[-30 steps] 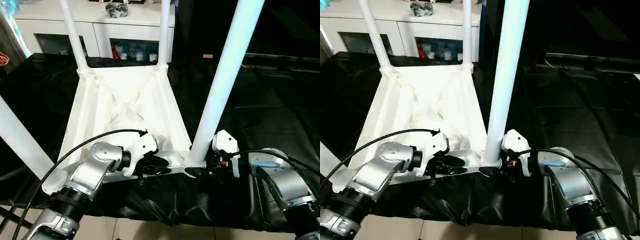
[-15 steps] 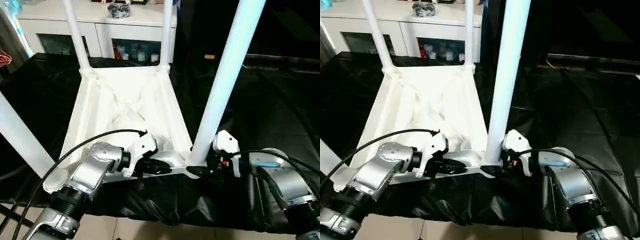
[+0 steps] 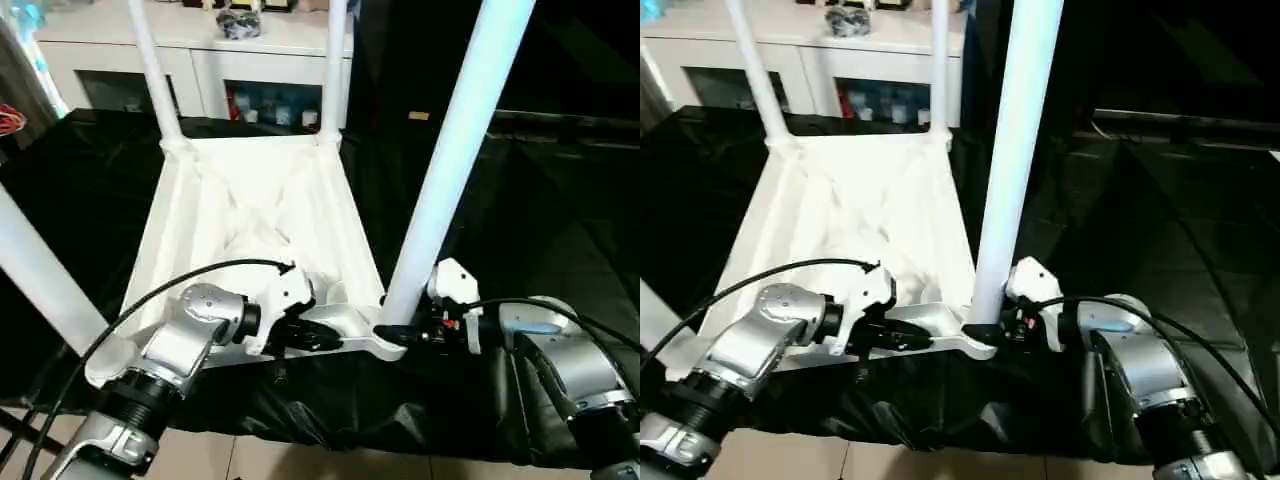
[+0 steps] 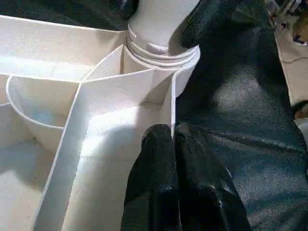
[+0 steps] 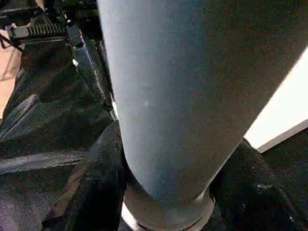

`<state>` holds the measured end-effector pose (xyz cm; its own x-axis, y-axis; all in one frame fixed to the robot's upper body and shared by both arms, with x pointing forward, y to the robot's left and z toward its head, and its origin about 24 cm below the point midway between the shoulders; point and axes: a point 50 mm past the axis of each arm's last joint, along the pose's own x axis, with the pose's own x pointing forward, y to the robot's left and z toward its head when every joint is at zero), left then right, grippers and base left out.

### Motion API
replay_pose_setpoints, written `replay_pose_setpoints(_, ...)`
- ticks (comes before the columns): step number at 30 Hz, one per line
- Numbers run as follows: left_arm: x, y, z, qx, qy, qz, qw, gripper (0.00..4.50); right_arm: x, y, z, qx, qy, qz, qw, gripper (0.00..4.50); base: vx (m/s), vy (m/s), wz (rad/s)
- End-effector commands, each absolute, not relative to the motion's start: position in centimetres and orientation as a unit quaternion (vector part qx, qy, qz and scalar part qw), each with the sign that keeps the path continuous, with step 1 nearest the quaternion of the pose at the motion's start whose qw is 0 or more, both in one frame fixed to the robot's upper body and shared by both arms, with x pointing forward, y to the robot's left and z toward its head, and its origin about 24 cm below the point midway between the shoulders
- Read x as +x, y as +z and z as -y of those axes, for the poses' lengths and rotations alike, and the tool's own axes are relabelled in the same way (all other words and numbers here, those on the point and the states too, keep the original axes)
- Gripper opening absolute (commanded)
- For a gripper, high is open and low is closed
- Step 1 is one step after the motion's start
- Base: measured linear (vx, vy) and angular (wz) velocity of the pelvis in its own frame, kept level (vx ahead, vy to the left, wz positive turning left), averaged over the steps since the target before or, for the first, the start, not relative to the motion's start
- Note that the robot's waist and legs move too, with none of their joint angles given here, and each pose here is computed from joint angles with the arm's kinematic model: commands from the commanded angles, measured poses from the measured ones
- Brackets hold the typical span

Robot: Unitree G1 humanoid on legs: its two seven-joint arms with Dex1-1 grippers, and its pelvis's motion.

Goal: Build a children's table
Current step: Rotate leg to tighten

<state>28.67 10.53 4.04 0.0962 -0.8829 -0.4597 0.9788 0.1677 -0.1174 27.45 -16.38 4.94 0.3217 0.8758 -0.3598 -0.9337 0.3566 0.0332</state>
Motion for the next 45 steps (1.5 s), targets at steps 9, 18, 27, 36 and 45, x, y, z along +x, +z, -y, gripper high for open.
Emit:
replay_pose_setpoints(9, 30.0, 4.6, -3.6, 0.088, -0.550, -0.183, 0.810, 0.00, 27.1, 2.1, 9.4, 0.047, 0.449, -0.177, 0.874, 1.99, -0.018, 0.002, -0.02)
replay_pose_setpoints(18, 29.4, 4.4, -4.3, 0.119, -0.581, -0.178, 0.785, 0.00, 27.4, 2.9, 9.1, 0.045, 0.448, -0.168, 0.877, 2.55, 0.000, 0.000, 0.00)
replay_pose_setpoints(27, 29.4, 4.4, -7.6, 0.151, -0.628, -0.188, 0.740, 0.00, 27.1, 3.7, 13.1, -0.005, 0.504, -0.181, 0.845, 3.32, 0.000, 0.000, 0.00)
replay_pose_setpoints(36, 29.3, 4.7, -10.3, 0.151, -0.659, -0.195, 0.710, 0.00, 26.0, 3.7, 15.4, -0.060, 0.589, -0.213, 0.777, 3.08, 0.000, 0.000, 0.00)
replay_pose_setpoints(45, 29.6, 5.0, -11.2, 0.132, -0.664, -0.194, 0.710, 0.00, 25.8, 3.7, 15.4, -0.075, 0.637, -0.222, 0.734, 2.43, 0.000, 0.000, 0.00)
